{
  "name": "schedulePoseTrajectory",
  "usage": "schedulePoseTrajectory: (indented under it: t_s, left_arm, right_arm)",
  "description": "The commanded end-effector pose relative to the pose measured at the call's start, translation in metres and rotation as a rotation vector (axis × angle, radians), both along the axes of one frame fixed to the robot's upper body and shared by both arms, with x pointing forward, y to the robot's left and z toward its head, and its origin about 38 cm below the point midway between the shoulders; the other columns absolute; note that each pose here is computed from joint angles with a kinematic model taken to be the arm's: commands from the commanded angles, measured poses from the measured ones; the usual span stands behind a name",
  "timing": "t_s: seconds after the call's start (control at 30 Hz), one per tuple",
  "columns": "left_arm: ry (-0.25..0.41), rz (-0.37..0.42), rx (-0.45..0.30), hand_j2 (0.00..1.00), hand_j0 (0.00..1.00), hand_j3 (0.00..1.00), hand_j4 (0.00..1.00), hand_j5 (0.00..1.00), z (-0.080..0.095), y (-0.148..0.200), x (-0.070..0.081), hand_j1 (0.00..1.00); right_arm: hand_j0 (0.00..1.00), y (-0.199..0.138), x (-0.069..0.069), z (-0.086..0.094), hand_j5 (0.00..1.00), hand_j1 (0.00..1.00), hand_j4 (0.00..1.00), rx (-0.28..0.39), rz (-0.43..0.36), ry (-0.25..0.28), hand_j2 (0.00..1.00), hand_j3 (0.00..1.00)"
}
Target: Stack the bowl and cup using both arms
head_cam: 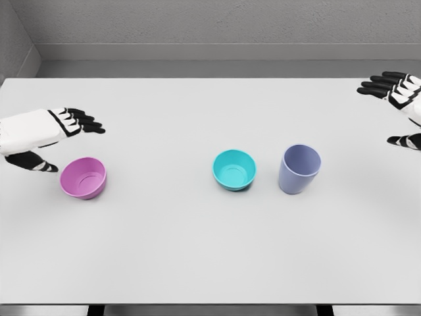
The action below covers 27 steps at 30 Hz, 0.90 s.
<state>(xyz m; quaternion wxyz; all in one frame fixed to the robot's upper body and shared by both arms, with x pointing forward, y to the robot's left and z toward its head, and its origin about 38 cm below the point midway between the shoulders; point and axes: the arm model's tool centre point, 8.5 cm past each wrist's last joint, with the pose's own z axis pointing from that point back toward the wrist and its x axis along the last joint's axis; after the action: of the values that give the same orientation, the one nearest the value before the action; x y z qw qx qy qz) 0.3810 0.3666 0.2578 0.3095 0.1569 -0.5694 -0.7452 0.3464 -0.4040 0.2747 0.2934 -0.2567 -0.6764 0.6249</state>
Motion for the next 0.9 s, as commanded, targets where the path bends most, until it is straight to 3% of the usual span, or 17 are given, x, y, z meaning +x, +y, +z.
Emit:
schedulePoseTrajectory:
  t_s: [0.0,0.2,0.3,0.37,0.5,0.63,0.77,0.8,0.87]
  left_arm:
    - [0.124,0.005,-0.029,1.0,1.0,1.0,1.0,1.0,-0.037,-0.002,-0.004,1.0]
    - [0.145,-0.03,0.003,1.0,1.0,1.0,1.0,1.0,-0.019,-0.007,0.004,1.0]
    - [0.183,-0.013,0.008,1.0,1.0,1.0,1.0,1.0,-0.028,-0.003,0.009,1.0]
    - [0.201,-0.012,-0.001,1.0,1.0,1.0,1.0,1.0,-0.031,-0.008,0.02,1.0]
    - [0.233,-0.019,-0.002,1.0,1.0,1.0,1.0,1.0,-0.027,-0.012,0.03,1.0]
    - [0.264,-0.054,-0.006,1.0,1.0,1.0,1.0,1.0,-0.021,-0.027,0.038,1.0]
    - [0.324,-0.089,0.033,1.0,1.0,1.0,1.0,1.0,-0.032,-0.031,0.025,1.0]
    - [0.393,-0.1,0.127,1.0,1.0,1.0,1.0,1.0,-0.037,-0.02,0.016,1.0]
    - [0.403,-0.091,0.162,1.0,1.0,1.0,1.0,1.0,-0.03,-0.009,0.008,1.0]
  right_arm:
    - [1.0,-0.001,0.0,0.001,1.0,1.0,1.0,-0.014,0.002,0.001,1.0,1.0]
    - [1.0,0.001,-0.001,0.004,1.0,1.0,1.0,-0.027,0.011,0.001,1.0,1.0]
    - [1.0,0.002,-0.002,0.024,1.0,1.0,1.0,-0.086,0.03,-0.028,1.0,1.0]
    - [1.0,0.008,-0.005,0.03,1.0,1.0,1.0,-0.107,0.055,-0.034,1.0,1.0]
    - [1.0,0.008,-0.002,0.029,1.0,1.0,1.0,-0.237,0.059,0.052,1.0,1.0]
    - [1.0,0.009,0.001,0.038,1.0,1.0,1.0,-0.247,0.059,0.031,1.0,1.0]
    - [1.0,0.015,0.0,0.032,1.0,1.0,1.0,-0.331,0.079,0.104,1.0,1.0]
    - [1.0,0.017,0.0,0.028,1.0,1.0,1.0,-0.312,0.083,0.106,1.0,1.0]
    - [1.0,0.021,0.001,0.024,1.0,1.0,1.0,-0.283,0.089,0.105,1.0,1.0]
